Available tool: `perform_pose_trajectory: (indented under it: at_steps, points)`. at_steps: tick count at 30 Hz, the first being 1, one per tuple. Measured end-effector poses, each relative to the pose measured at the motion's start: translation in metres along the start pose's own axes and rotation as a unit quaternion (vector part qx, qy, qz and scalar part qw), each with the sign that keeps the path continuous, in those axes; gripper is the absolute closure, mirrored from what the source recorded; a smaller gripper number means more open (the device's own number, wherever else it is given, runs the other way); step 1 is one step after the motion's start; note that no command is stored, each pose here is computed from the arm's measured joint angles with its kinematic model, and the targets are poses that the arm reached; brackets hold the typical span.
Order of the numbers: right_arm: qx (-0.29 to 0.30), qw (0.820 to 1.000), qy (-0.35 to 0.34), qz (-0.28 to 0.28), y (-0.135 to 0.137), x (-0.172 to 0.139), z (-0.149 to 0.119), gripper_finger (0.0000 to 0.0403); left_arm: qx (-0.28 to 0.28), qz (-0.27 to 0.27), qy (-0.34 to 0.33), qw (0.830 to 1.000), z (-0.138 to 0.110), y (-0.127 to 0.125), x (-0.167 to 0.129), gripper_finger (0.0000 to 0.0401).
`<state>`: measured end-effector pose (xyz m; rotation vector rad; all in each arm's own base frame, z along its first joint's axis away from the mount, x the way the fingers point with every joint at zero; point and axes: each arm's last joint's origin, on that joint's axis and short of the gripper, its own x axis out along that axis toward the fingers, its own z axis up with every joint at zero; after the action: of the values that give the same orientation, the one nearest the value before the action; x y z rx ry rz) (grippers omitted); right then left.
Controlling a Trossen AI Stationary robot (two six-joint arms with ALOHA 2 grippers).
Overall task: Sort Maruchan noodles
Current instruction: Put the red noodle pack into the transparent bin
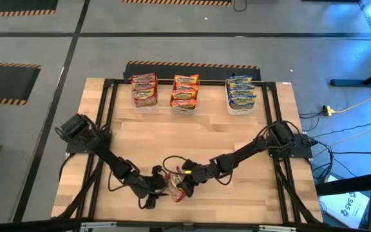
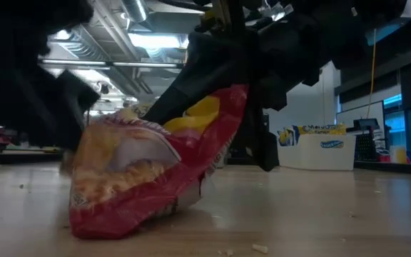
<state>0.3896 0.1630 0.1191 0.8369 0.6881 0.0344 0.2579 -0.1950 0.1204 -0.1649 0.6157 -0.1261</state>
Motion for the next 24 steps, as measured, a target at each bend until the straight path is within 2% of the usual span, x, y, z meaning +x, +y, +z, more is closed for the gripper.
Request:
perform_pose_trajectory:
  at_steps: [5, 10, 12, 16, 20, 22, 24]
  points:
    - [-0.024, 1.000, 0.010, 0.006, 0.000, 0.000, 0.000, 0.0305, 0.004, 0.006, 0.003, 1.000, 0.017, 0.003, -0.021, 0.0243]
    - [-0.046, 0.999, 0.015, 0.008, 0.000, 0.000, -0.001, 0.0299, 0.000, -0.028, 0.011, 1.000, 0.028, 0.001, -0.037, 0.0243]
    - [-0.056, 0.998, 0.017, 0.010, 0.000, 0.000, -0.001, 0.0300, -0.002, -0.025, 0.004, 1.000, 0.031, 0.001, -0.040, 0.0243]
    - [-0.080, 0.996, 0.026, 0.013, 0.002, -0.003, -0.001, 0.0305, -0.038, 0.002, -0.010, 0.999, 0.036, 0.009, -0.039, 0.0240]
    - [-0.106, 0.994, 0.025, 0.019, 0.009, -0.007, -0.002, 0.0305, -0.057, 0.005, -0.007, 0.998, 0.041, 0.017, -0.035, 0.0219]
    - [-0.125, 0.992, 0.031, 0.016, 0.012, -0.007, -0.004, 0.0305, -0.093, 0.017, -0.004, 0.995, 0.044, 0.025, -0.033, 0.0206]
    - [-0.139, 0.989, 0.042, 0.005, 0.018, -0.007, -0.005, 0.0305, -0.101, 0.004, 0.001, 0.995, 0.049, 0.029, -0.031, 0.0198]
